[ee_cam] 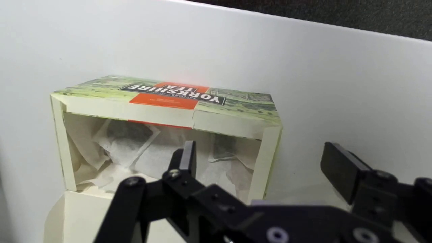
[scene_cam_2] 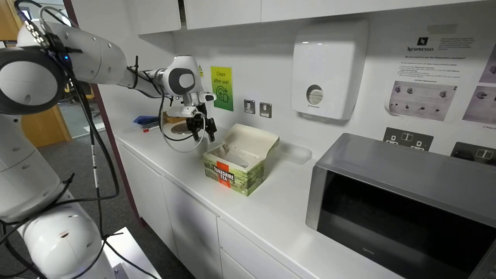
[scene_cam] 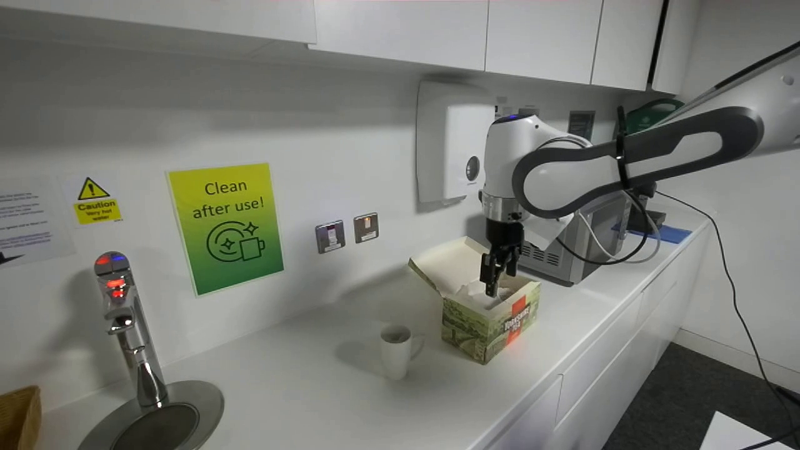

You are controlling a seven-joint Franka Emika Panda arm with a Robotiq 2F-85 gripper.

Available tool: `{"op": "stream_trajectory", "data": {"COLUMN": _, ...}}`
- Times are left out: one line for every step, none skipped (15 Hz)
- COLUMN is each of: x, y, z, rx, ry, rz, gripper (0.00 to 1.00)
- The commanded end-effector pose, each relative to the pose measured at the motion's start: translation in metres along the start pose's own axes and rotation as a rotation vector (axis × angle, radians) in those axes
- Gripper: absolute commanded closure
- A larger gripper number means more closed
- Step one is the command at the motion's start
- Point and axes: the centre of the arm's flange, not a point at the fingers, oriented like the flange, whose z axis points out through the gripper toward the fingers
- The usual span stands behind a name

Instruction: Move the teabag from the cup to the box

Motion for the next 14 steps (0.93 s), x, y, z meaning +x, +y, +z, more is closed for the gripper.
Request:
{"op": "stream_trajectory", "data": {"x": 0.026, "y": -0.023, "z": 0.001, "rx": -0.004, "ry": 0.036, "rz": -0.015, "gripper": 0.0}}
{"op": "stream_trajectory", "data": {"x": 0.032, "y": -0.032, "z": 0.002, "rx": -0.008, "ry": 0.045, "rz": -0.02, "gripper": 0.0}}
{"op": "stream_trajectory", "data": {"x": 0.04, "y": -0.041, "z": 0.004, "rx": -0.031, "ry": 0.063, "rz": -0.021, "gripper": 0.0}}
{"op": "stream_trajectory", "data": {"x": 0.045, "y": -0.049, "z": 0.005, "rx": -0.05, "ry": 0.076, "rz": -0.025, "gripper": 0.0}}
{"op": "stream_trajectory", "data": {"x": 0.052, "y": -0.056, "z": 0.008, "rx": -0.071, "ry": 0.09, "rz": -0.03, "gripper": 0.0}}
{"op": "stream_trajectory", "data": {"x": 0.057, "y": -0.062, "z": 0.009, "rx": -0.084, "ry": 0.1, "rz": -0.032, "gripper": 0.0}}
{"op": "stream_trajectory", "data": {"x": 0.062, "y": -0.068, "z": 0.011, "rx": -0.082, "ry": 0.103, "rz": -0.029, "gripper": 0.0}}
{"op": "stream_trajectory", "data": {"x": 0.068, "y": -0.073, "z": 0.012, "rx": -0.058, "ry": 0.107, "rz": -0.024, "gripper": 0.0}}
{"op": "stream_trajectory", "data": {"x": 0.073, "y": -0.078, "z": 0.014, "rx": -0.024, "ry": 0.109, "rz": -0.025, "gripper": 0.0}}
{"op": "stream_trajectory", "data": {"x": 0.079, "y": -0.084, "z": 0.015, "rx": 0.024, "ry": 0.11, "rz": -0.042, "gripper": 0.0}}
{"op": "stream_trajectory", "data": {"x": 0.085, "y": -0.089, "z": 0.016, "rx": 0.055, "ry": 0.116, "rz": -0.051, "gripper": 0.0}}
{"op": "stream_trajectory", "data": {"x": 0.09, "y": -0.094, "z": 0.017, "rx": 0.083, "ry": 0.122, "rz": -0.06, "gripper": 0.0}}
{"op": "stream_trajectory", "data": {"x": 0.095, "y": -0.099, "z": 0.018, "rx": 0.109, "ry": 0.126, "rz": -0.068, "gripper": 0.0}}
{"op": "stream_trajectory", "data": {"x": 0.1, "y": -0.102, "z": 0.019, "rx": 0.134, "ry": 0.128, "rz": -0.076, "gripper": 0.0}}
